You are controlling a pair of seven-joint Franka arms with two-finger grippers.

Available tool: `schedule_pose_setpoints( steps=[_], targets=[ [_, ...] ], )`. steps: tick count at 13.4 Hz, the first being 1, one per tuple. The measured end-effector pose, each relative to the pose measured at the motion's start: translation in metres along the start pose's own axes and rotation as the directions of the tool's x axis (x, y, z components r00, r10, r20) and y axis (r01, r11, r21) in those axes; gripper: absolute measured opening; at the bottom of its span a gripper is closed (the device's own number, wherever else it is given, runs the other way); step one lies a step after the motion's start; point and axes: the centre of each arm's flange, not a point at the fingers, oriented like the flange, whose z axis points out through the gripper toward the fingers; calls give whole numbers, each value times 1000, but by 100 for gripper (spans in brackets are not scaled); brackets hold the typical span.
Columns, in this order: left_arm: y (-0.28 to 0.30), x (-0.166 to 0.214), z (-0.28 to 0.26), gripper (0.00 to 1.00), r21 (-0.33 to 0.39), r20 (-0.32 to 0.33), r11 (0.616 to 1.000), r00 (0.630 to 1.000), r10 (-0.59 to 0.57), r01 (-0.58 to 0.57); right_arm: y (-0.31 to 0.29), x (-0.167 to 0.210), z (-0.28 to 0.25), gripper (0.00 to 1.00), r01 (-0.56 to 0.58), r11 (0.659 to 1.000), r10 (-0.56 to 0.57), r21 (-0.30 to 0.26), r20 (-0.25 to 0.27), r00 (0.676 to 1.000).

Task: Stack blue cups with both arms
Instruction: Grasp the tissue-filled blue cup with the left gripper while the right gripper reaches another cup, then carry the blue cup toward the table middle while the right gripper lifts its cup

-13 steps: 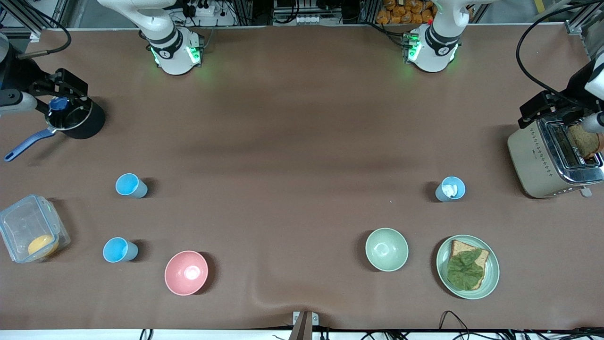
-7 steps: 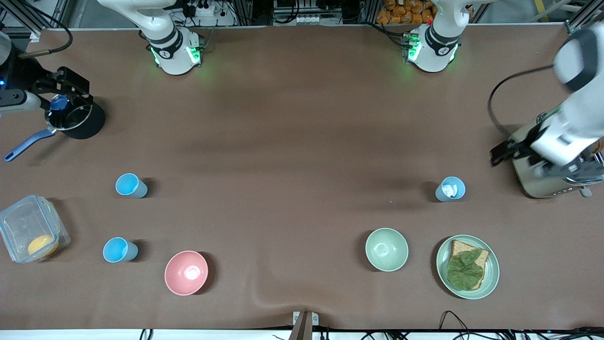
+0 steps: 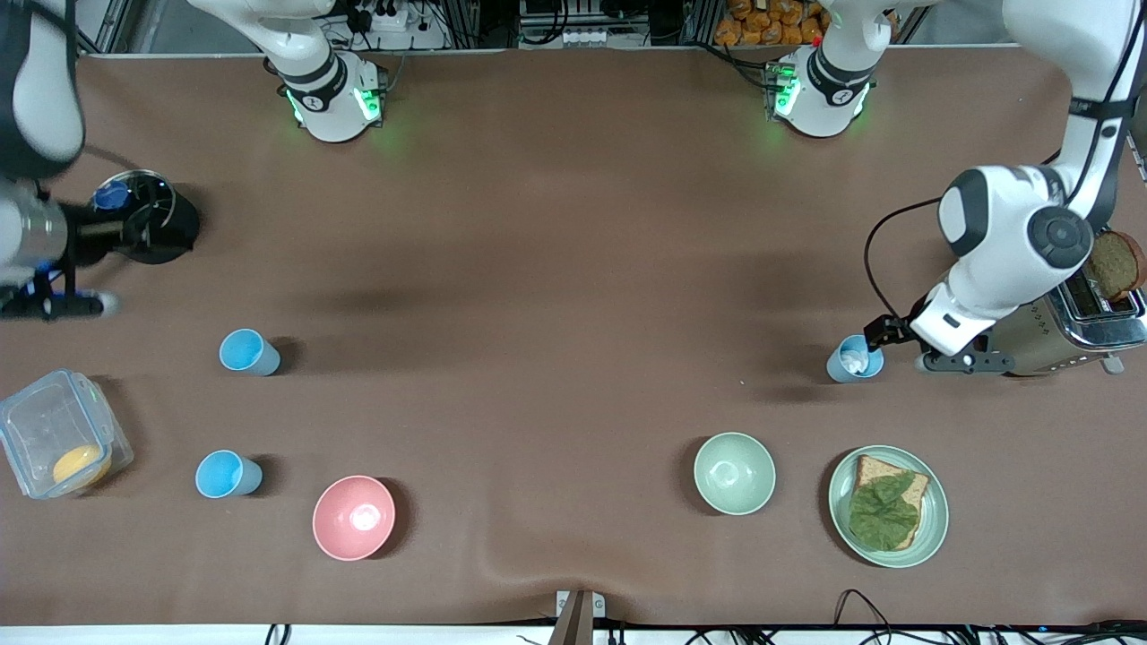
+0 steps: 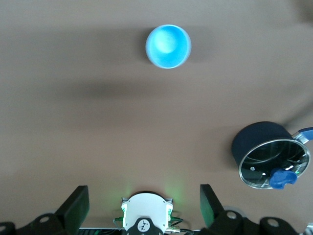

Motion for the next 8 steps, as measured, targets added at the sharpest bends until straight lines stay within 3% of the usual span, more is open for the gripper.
schedule_pose_setpoints(
  steps=[3,5,8],
  targets=[
    [-5,0,24,82,-4,5,1000,1000,2,-2,43,74,63,100,-51,998,50,27,53,997],
    [-7,-1,28,61,-5,11,1000,1000,8,-8,50,109,90,100,-51,999,51,-2,24,998],
    [-7,-3,37,28,-7,28,1000,1000,10,-10,35,130,104,100,-21,999,19,-32,-40,999]
  ],
)
